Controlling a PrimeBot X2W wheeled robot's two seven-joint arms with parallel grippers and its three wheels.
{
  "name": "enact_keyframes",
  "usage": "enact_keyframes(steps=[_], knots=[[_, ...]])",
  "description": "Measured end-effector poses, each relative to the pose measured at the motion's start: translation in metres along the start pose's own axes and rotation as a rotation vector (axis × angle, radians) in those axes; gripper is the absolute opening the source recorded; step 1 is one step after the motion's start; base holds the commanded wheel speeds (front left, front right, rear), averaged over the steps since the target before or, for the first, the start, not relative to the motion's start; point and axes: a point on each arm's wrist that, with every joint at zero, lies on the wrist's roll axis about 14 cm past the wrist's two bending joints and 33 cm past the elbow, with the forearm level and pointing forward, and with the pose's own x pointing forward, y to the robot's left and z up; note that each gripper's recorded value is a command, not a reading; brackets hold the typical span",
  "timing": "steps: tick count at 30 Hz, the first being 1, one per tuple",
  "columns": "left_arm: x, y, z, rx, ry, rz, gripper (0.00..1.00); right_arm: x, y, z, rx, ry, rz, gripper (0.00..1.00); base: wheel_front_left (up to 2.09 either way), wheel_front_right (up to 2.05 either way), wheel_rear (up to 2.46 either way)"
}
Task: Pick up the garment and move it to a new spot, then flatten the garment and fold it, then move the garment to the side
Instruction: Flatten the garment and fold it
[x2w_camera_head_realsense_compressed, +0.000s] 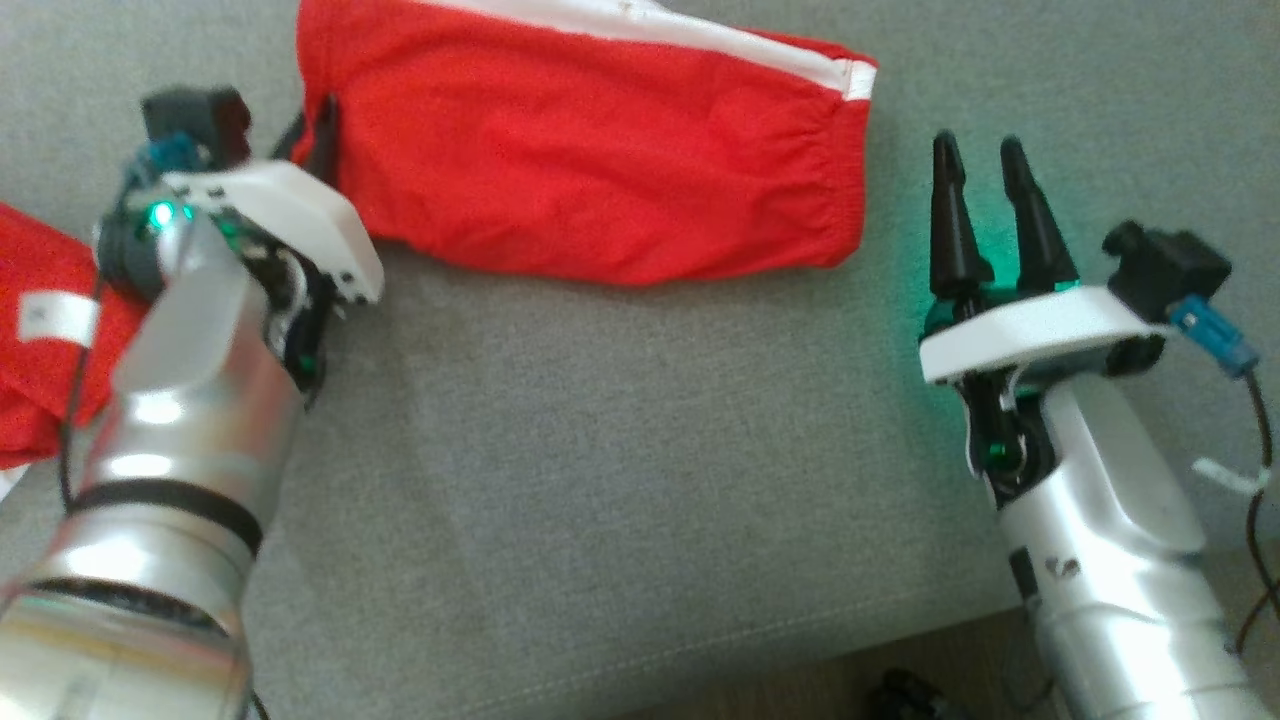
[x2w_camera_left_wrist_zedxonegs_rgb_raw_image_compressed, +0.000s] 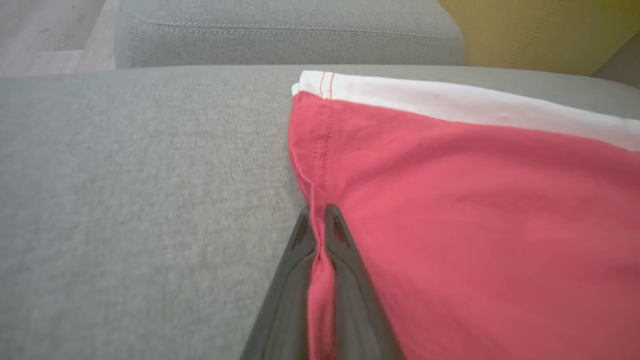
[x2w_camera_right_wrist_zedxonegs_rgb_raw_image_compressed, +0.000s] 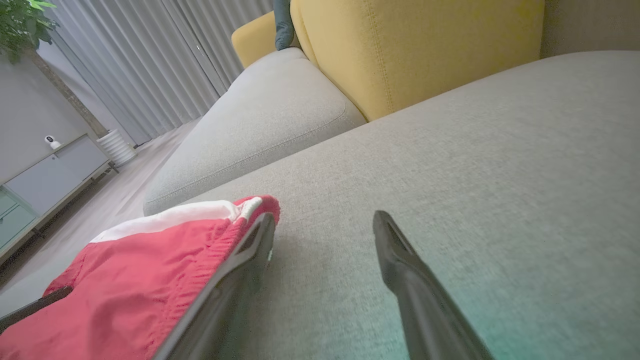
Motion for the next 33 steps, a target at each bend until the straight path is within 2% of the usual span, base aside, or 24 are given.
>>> enact_keyframes(steps=[6, 15, 17, 23, 32, 33], knots=[[-0.032, -0.009, -0.010, -0.054, 0.011, 0.054, 0.00, -0.026, -0.002, -0.007, 0.009, 0.024, -0.018, 1.00, 0.00, 0.00, 0.00], [-0.099, 0.004, -0.032, -0.115, 0.003, 0.185, 0.00, -0.038, 0.033, -0.009, 0.015, 0.032, 0.068, 1.00, 0.00, 0.00, 0.00], [-0.110, 0.007, -0.034, -0.118, -0.005, 0.208, 1.00, -0.038, 0.044, -0.014, 0.015, 0.045, 0.096, 1.00, 0.00, 0.00, 0.00], [-0.128, 0.017, -0.029, -0.124, -0.064, 0.258, 1.00, -0.029, 0.072, -0.034, 0.015, 0.105, 0.171, 1.00, 0.00, 0.00, 0.00], [-0.138, 0.018, -0.028, -0.101, -0.113, 0.268, 1.00, -0.010, 0.076, -0.072, 0.077, 0.235, 0.143, 1.00, 0.00, 0.00, 0.00], [-0.140, 0.019, -0.028, -0.100, -0.114, 0.270, 1.00, -0.009, 0.076, -0.076, 0.086, 0.247, 0.141, 0.75, 0.00, 0.00, 0.00]])
